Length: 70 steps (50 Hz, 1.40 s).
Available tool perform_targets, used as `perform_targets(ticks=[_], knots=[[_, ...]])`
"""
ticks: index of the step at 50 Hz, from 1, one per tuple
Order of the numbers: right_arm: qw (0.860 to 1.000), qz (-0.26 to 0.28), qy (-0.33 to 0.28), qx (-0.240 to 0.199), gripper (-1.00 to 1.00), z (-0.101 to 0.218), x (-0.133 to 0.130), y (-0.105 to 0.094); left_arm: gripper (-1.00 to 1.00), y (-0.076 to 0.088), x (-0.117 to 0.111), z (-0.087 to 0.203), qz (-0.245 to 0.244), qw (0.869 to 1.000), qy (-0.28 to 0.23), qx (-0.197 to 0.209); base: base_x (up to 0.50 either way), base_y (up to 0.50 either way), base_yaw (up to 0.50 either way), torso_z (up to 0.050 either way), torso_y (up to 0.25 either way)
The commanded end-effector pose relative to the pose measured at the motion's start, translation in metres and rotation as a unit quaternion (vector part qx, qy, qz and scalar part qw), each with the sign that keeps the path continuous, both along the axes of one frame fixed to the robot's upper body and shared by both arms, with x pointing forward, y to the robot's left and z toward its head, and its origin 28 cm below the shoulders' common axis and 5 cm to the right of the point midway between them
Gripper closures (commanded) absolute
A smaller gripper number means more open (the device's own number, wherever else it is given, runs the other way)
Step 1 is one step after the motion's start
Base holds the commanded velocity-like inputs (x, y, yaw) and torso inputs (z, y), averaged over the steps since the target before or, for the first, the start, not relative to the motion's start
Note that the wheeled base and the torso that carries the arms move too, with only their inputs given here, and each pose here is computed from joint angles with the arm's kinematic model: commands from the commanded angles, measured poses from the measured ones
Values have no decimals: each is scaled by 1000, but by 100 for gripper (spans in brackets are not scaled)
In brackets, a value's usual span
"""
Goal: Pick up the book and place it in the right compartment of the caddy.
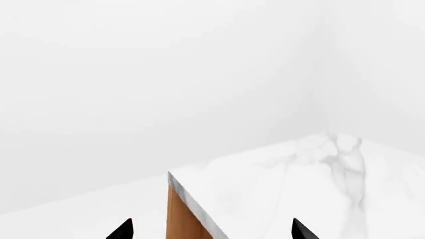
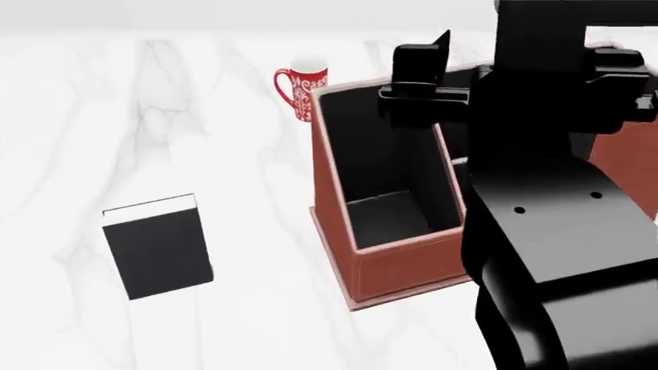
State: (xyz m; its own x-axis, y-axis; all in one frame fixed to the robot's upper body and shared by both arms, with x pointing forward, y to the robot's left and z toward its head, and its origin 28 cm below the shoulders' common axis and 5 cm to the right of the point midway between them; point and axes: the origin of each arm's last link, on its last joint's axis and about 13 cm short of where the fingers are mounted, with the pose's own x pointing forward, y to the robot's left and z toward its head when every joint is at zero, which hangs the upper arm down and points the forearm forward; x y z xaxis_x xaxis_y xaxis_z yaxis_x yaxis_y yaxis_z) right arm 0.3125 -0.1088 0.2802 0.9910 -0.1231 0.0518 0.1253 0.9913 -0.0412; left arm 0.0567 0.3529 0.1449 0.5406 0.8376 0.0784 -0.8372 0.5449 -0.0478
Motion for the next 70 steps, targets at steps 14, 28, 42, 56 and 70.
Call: perform_targets(ticks=[14,28,42,56,70], knots=[[1000,15,-4,-3,-100,23,-3,6,-100,5,-17,1,22,1000,-5,7,500,0,0,0,1],[1000,24,0,-2,-100,28,-2,9,-100,5,-18,0,23,1000,-5,9,500,0,0,0,1],[1000,17,-9,-14,-100,28,-3,10,-100,6,-18,-1,24,1000,-6,8,393,0,0,0,2],[999,43,6,-11,-100,23,-5,18,-100,6,-16,-9,21,1000,1,4,0,59,0,0,0],[998,58,7,-7,-100,22,-6,19,-100,5,-17,-9,22,1000,0,4,437,0,0,0,0]])
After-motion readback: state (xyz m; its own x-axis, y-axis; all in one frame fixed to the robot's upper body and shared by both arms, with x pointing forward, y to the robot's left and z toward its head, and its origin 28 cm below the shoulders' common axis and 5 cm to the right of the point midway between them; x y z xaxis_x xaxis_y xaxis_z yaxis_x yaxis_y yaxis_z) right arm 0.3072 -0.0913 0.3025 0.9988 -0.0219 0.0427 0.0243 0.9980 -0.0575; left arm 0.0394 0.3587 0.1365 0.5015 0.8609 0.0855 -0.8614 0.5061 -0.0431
